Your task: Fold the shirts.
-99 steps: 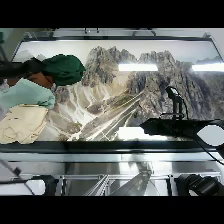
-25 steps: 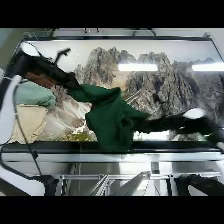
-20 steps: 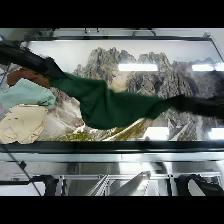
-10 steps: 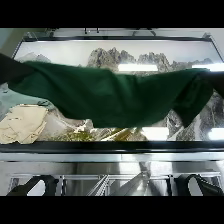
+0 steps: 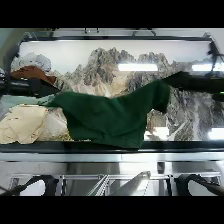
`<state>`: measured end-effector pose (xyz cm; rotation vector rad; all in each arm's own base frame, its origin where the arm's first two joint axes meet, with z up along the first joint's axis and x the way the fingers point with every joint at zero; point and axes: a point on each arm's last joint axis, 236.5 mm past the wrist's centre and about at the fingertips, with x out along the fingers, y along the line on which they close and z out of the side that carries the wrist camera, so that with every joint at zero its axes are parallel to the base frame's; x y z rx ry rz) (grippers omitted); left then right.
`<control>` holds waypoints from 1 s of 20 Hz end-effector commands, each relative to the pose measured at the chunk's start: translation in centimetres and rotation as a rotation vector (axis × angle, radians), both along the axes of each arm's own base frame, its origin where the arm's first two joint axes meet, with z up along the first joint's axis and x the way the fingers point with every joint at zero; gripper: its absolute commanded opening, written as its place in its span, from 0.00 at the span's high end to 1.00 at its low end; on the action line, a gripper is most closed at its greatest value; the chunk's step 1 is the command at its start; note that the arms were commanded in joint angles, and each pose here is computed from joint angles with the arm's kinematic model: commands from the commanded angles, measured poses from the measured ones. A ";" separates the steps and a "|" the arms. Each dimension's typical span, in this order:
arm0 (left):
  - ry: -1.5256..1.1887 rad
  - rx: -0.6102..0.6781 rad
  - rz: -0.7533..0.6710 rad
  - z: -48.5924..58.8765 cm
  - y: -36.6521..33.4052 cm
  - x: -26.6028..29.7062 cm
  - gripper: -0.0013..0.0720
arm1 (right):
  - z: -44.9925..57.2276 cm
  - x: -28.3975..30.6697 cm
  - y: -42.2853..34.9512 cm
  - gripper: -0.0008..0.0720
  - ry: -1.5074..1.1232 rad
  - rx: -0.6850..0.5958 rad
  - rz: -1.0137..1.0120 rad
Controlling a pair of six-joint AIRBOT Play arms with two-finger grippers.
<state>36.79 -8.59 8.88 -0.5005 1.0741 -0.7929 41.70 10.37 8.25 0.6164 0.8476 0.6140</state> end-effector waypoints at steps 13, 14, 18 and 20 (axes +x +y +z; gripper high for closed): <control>0.611 -0.026 0.064 -15.5 3.5 -5.2 0.02 | -17.0 -11.1 -2.8 0.30 0.521 -0.032 0.001; 0.617 -0.022 0.062 -15.9 2.9 -5.4 0.02 | -18.0 -11.1 -2.0 0.30 0.523 -0.057 0.011; 0.600 0.017 0.059 -17.3 1.2 -5.2 0.02 | -20.1 -11.2 2.5 0.30 0.535 -0.085 0.079; 0.588 0.035 0.041 -17.5 0.3 -5.0 0.02 | -20.6 -11.8 4.9 0.57 0.541 -0.075 0.135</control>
